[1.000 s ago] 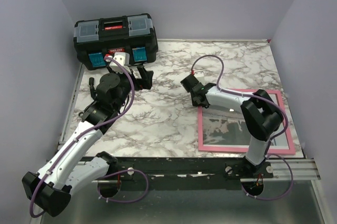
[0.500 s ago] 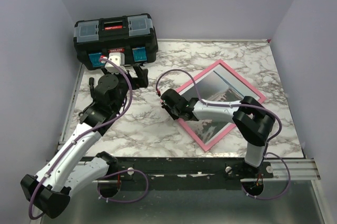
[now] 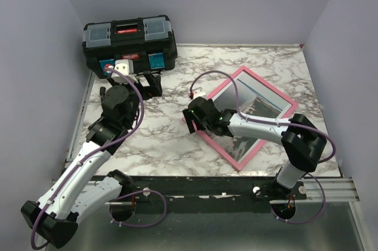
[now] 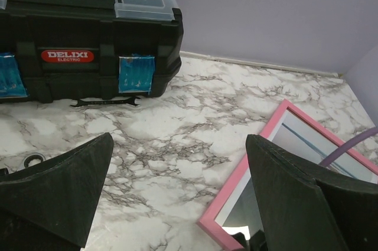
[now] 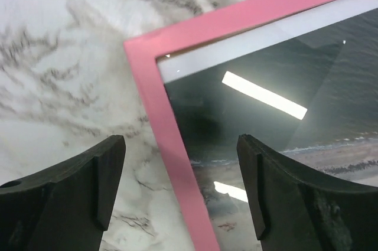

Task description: Take the photo out of the frame

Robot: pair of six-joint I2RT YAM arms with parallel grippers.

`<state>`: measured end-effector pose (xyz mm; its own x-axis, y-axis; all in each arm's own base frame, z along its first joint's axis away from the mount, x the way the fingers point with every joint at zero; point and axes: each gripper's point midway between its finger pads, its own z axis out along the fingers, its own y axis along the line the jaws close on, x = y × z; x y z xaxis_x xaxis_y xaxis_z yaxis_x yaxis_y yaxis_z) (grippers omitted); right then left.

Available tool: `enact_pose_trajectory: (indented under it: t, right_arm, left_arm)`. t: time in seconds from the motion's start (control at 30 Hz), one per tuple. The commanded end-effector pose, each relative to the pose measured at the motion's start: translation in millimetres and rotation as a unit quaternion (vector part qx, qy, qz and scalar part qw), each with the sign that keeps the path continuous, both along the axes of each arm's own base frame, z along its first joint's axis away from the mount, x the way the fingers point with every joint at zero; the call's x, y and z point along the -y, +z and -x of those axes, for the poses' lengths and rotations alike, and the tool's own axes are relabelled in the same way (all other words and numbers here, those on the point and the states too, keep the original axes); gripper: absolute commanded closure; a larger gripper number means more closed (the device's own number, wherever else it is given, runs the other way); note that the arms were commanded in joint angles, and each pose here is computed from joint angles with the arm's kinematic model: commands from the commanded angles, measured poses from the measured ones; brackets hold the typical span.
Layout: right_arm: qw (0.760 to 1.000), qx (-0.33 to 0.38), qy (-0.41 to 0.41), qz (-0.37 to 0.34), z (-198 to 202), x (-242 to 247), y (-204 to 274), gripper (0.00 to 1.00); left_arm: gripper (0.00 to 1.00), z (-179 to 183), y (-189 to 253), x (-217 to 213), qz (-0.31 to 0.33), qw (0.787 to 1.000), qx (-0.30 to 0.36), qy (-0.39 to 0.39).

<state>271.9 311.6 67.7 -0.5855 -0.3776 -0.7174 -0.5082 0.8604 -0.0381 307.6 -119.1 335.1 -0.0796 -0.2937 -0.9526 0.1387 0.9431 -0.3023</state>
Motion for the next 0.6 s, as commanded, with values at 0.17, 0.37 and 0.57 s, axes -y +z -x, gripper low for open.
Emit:
enact_pose_trajectory:
  t: [0.17,0.37,0.57]
  right_arm:
    - [0.922,-0.117,-0.339,-0.15,-52,12,27,0.15]
    - [0.854,-0.13,-0.48,-0.152,-86,24,23,0.15]
    - [0.814,-0.145,-0.551,-0.113,-102,24,4,0.24]
  left_arm:
    - [0.01,1,6,-10,0.004,1.0,0.012,0.023]
    - [0.01,4,11,-7,0.009,1.0,0.019,0.01]
    - [0.01,7,16,-5,0.011,1.0,0.024,0.0]
